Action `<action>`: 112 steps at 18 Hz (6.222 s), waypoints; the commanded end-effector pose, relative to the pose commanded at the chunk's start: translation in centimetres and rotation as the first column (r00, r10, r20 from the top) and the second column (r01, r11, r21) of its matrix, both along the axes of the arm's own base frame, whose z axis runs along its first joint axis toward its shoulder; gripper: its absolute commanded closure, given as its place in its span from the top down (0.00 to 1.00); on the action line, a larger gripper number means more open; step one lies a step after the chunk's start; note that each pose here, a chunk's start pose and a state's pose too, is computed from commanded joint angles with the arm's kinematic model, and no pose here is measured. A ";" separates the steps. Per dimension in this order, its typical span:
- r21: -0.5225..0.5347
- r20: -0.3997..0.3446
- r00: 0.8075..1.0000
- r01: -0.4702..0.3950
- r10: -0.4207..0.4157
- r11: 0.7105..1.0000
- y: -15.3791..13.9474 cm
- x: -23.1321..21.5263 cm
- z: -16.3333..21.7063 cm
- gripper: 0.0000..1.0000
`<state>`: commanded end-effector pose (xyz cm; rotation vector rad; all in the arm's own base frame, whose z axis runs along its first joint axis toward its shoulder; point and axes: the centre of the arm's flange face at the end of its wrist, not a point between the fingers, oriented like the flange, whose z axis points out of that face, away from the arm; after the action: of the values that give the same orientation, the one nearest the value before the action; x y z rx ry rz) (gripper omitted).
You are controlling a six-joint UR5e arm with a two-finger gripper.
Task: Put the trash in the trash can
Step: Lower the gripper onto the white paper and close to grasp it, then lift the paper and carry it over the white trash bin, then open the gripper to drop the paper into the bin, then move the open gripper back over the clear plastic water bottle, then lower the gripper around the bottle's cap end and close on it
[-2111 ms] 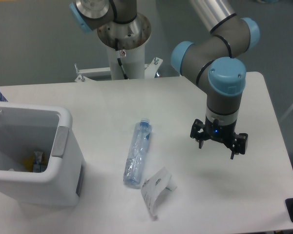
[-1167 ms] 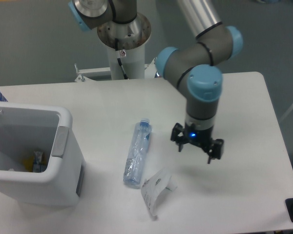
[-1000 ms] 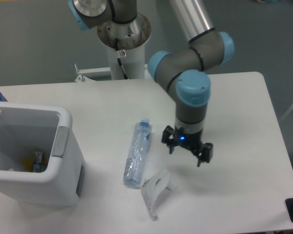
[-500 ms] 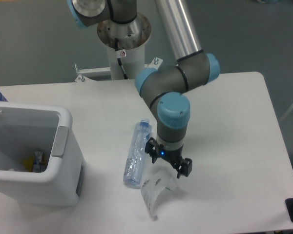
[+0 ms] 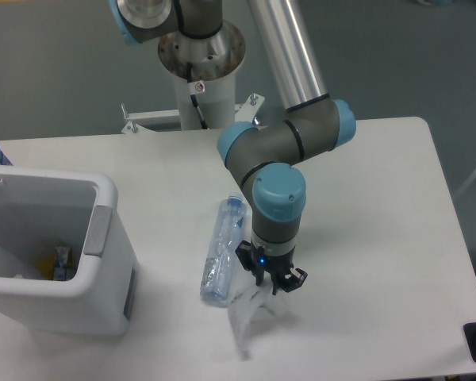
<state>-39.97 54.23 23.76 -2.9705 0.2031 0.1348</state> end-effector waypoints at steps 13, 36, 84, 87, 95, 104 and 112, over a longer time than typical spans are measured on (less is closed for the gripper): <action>0.156 -0.032 0.998 -0.044 0.050 0.987 1.0 -2.2 7.3 0.00; 0.531 0.016 0.989 0.116 -0.147 0.840 0.5 26.5 29.6 0.01; -0.104 0.347 0.903 -0.232 0.254 0.967 4.6 5.1 1.2 0.99; -0.141 0.323 0.914 -0.211 0.247 0.967 4.8 5.8 0.3 0.99; -0.214 0.245 0.938 -0.195 0.246 0.957 5.1 6.0 -2.0 0.99; -0.252 0.232 0.940 -0.191 0.251 0.949 6.0 6.8 -4.0 0.81; -0.230 0.227 0.943 -0.193 0.245 0.954 6.4 6.5 -2.7 0.23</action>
<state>-33.46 60.61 21.11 -3.1663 -0.1589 -0.2562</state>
